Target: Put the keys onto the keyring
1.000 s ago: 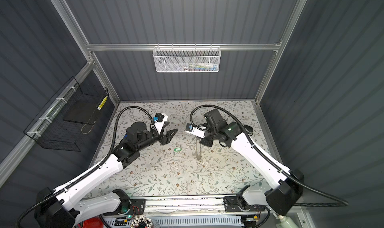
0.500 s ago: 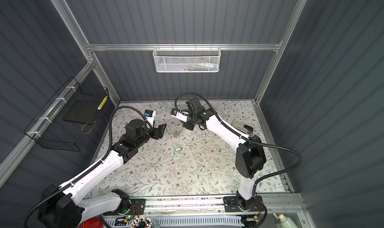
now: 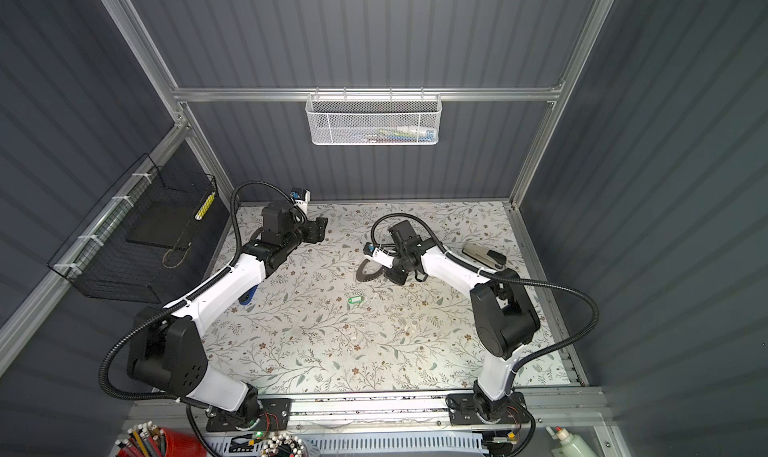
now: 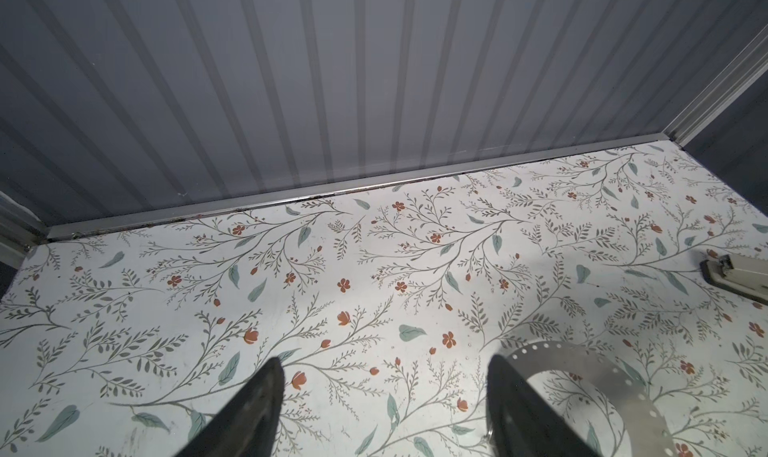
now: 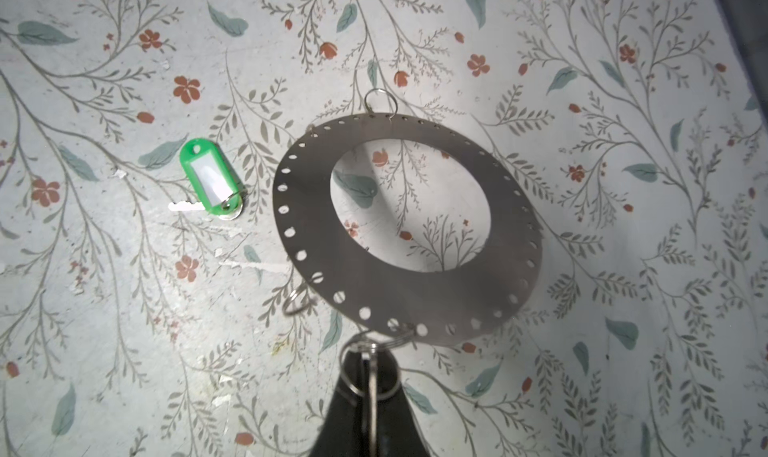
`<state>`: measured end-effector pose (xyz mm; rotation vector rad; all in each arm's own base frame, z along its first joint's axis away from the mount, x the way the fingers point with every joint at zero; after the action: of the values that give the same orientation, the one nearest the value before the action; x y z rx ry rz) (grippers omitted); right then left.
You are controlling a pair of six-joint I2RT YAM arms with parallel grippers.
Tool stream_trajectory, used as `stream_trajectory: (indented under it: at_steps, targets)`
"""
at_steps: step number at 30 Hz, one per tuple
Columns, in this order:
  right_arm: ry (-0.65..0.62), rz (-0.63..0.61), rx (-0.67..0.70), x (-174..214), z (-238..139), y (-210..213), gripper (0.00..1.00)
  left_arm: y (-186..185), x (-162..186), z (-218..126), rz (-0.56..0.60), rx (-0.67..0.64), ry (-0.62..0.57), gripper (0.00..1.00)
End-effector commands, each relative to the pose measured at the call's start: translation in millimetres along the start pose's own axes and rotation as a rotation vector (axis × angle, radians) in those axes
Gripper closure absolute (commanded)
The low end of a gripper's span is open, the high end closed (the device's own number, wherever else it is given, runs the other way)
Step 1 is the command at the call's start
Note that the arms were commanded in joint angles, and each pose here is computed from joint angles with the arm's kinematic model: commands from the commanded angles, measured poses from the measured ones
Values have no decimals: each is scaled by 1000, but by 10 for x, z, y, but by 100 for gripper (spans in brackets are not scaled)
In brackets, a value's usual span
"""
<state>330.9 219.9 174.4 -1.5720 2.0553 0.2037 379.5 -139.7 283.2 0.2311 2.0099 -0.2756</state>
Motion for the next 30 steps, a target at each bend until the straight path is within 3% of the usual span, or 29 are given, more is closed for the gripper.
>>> stream_trajectory:
  at_steps: [1, 8, 15, 20, 25, 30]
  targets:
    - [26, -2, -16, 123, -37, 48, 96, -25, -123, 38, 25, 60, -35, 23]
    - [78, 104, 9, 564, -37, 70, 91, -61, 14, 173, -19, 117, 19, 22]
    - [100, 187, 65, 878, -77, 100, 65, -63, 293, 91, -26, 156, 47, 21]
    - [97, 213, 123, 901, -246, 88, 52, -79, 381, -57, -4, 187, 64, 20]
    - [-19, 260, 107, 713, -532, 175, 50, -92, 492, -262, 1, 221, 70, 20]
    - [-91, 212, 19, 475, -495, 341, 50, -82, 599, -439, 3, 219, 141, 20]
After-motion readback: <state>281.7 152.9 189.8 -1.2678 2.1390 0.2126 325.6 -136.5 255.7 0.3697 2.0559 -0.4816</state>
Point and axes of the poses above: each gripper's point midway between its finger pads, its own z axis out along the fingers, its own y axis along the line the jaws close on, x = y × z, the point moved 9 cm from there along -z, back along the fingers, and after that the axes turned 3 degrees about -z, right-handed, at the moved point
